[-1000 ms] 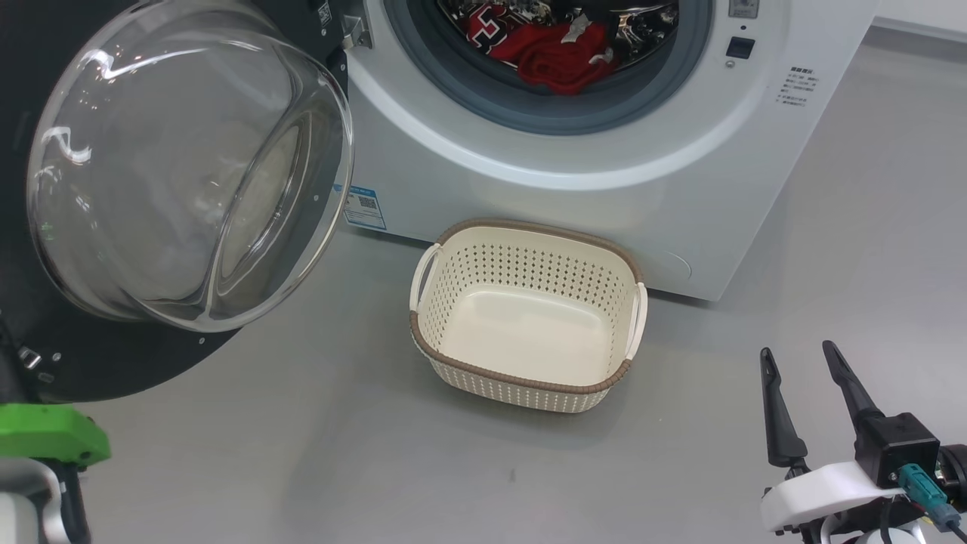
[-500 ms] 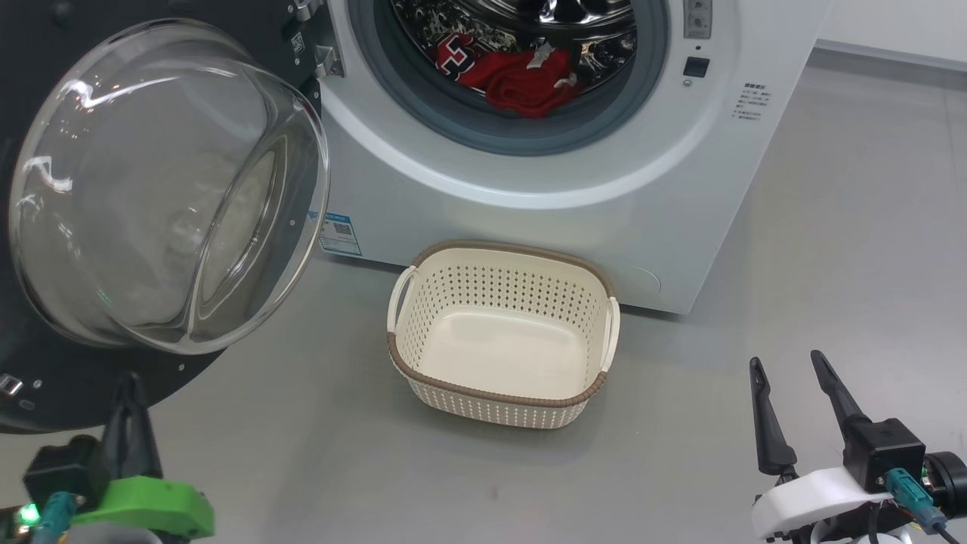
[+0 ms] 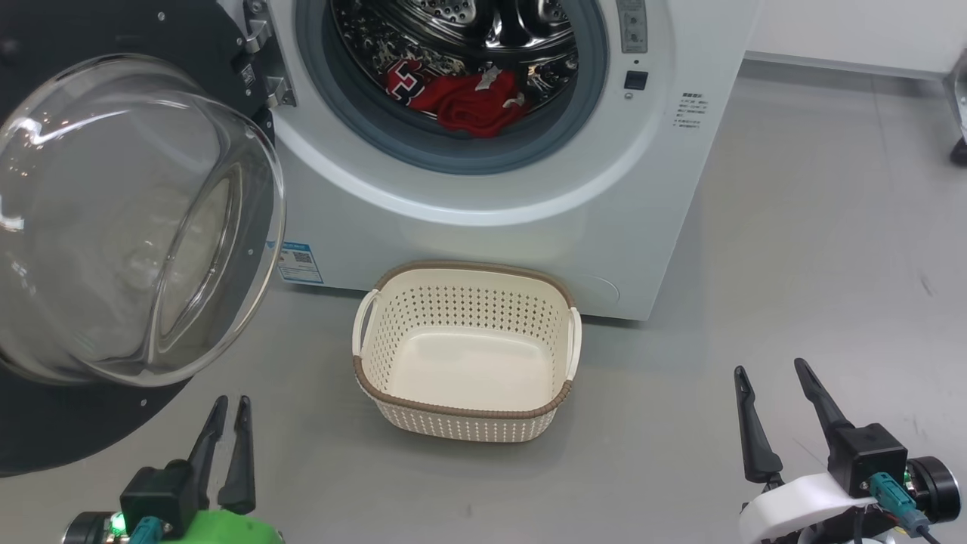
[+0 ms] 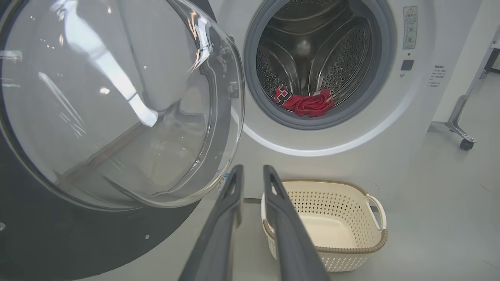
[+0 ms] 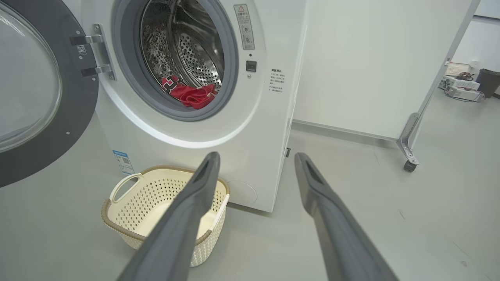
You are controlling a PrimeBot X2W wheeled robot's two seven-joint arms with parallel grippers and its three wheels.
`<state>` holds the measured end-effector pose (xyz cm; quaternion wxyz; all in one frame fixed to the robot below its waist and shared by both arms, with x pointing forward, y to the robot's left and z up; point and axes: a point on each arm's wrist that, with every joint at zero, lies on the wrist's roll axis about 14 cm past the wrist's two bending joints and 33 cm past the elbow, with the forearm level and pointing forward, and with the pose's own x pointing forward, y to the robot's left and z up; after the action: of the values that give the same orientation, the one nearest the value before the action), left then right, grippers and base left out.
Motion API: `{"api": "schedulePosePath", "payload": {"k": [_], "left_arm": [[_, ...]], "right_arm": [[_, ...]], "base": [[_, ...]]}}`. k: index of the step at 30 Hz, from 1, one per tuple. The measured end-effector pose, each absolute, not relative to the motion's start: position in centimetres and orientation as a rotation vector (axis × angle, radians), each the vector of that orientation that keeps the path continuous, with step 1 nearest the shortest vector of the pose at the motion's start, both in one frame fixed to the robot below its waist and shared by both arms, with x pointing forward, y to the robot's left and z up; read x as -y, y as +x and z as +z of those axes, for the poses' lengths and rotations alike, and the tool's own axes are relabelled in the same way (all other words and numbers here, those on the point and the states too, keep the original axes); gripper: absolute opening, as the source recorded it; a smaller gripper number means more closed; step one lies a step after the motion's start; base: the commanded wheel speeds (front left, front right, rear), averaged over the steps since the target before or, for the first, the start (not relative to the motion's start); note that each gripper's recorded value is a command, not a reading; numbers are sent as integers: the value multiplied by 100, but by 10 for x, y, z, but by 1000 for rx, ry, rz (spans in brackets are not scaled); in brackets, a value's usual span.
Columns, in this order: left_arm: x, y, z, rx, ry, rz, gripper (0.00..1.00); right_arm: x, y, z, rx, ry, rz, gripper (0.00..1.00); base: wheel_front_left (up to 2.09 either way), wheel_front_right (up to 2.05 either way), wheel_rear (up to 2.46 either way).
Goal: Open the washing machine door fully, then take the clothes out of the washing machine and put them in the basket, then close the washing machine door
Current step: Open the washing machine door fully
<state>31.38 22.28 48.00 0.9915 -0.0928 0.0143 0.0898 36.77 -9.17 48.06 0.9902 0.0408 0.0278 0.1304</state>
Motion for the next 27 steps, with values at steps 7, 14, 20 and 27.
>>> {"api": "schedulePosePath", "payload": {"k": [7,14,20,27], "left_arm": [[-206,324,484,-32,-175,121,100],[-193,335,487,-39,-158,81,100],[-184,341,489,-45,-157,55,100],[-180,343,487,-68,-125,40,100]], "right_arm": [[104,360,482,-50,89,223,100],[118,353,481,-53,90,185,100],[127,350,480,-56,86,159,100],[132,350,480,-51,84,143,100]], "base": [[0,0,0],[0,0,0],[0,0,0],[0,0,0]]}}
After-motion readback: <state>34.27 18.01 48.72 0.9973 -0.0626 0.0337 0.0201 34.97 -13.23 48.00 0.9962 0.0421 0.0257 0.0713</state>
